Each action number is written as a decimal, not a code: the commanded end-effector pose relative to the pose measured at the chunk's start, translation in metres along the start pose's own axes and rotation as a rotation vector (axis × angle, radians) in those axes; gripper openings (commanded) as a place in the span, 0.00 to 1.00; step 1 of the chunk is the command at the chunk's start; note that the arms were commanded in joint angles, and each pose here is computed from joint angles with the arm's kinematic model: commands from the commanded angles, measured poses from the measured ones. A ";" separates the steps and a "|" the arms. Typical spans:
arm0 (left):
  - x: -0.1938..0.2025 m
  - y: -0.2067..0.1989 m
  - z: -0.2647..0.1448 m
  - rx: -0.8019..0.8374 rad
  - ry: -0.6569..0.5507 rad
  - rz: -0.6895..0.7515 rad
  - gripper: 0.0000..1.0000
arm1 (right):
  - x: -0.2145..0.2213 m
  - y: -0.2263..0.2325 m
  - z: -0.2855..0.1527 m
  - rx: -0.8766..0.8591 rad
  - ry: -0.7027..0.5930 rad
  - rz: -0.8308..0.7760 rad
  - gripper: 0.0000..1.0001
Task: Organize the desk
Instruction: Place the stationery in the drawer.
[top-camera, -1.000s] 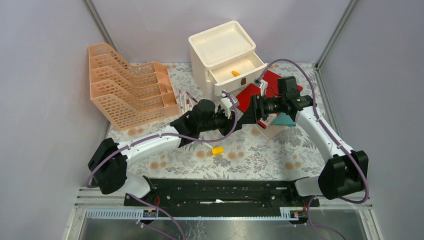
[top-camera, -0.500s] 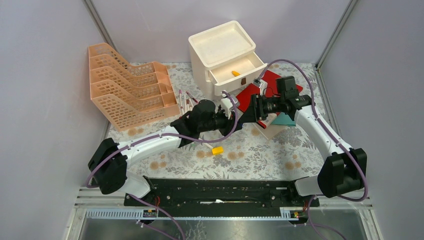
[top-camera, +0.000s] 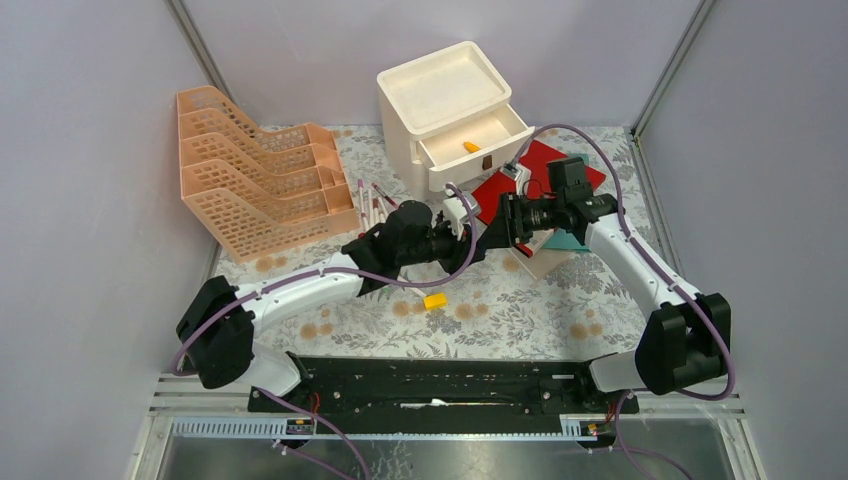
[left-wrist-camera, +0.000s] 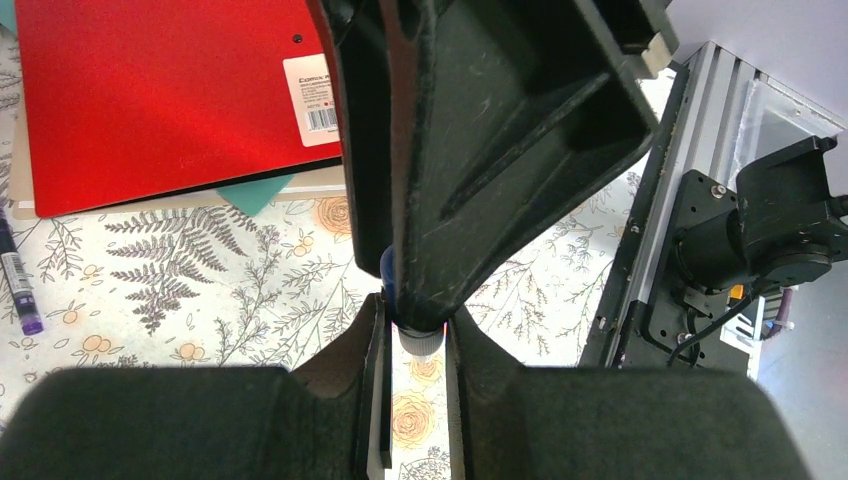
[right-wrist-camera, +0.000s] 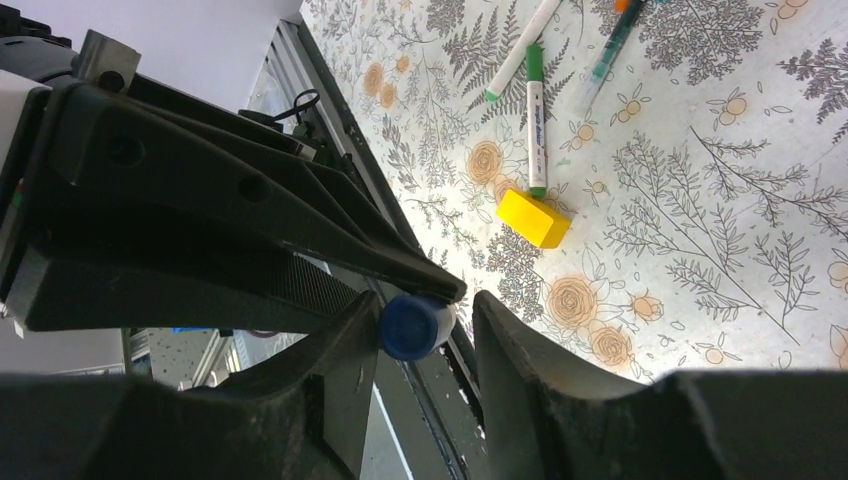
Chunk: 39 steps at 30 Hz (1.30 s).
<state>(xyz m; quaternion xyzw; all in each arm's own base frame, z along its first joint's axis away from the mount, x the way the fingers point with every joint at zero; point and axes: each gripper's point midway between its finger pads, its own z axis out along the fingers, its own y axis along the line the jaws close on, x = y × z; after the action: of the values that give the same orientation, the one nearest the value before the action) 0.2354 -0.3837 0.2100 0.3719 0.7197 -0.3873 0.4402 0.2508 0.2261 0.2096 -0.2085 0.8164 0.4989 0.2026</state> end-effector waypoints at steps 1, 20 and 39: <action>-0.042 -0.002 0.000 -0.011 -0.119 0.048 0.00 | 0.009 0.011 0.008 -0.032 0.028 -0.024 0.46; -0.053 0.026 -0.025 -0.138 -0.225 -0.066 0.88 | -0.018 0.013 -0.002 0.015 0.057 -0.251 0.00; -0.001 0.148 -0.174 -0.727 -0.349 -0.501 0.99 | -0.251 -0.030 -0.041 0.566 -0.263 -0.738 0.00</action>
<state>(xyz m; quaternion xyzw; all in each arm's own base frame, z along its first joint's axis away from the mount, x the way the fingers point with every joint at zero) 0.3029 -0.2046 0.2536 0.0272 0.7674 -0.3075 0.5620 0.4256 0.2189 0.3202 -0.3766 0.7682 0.2360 0.4609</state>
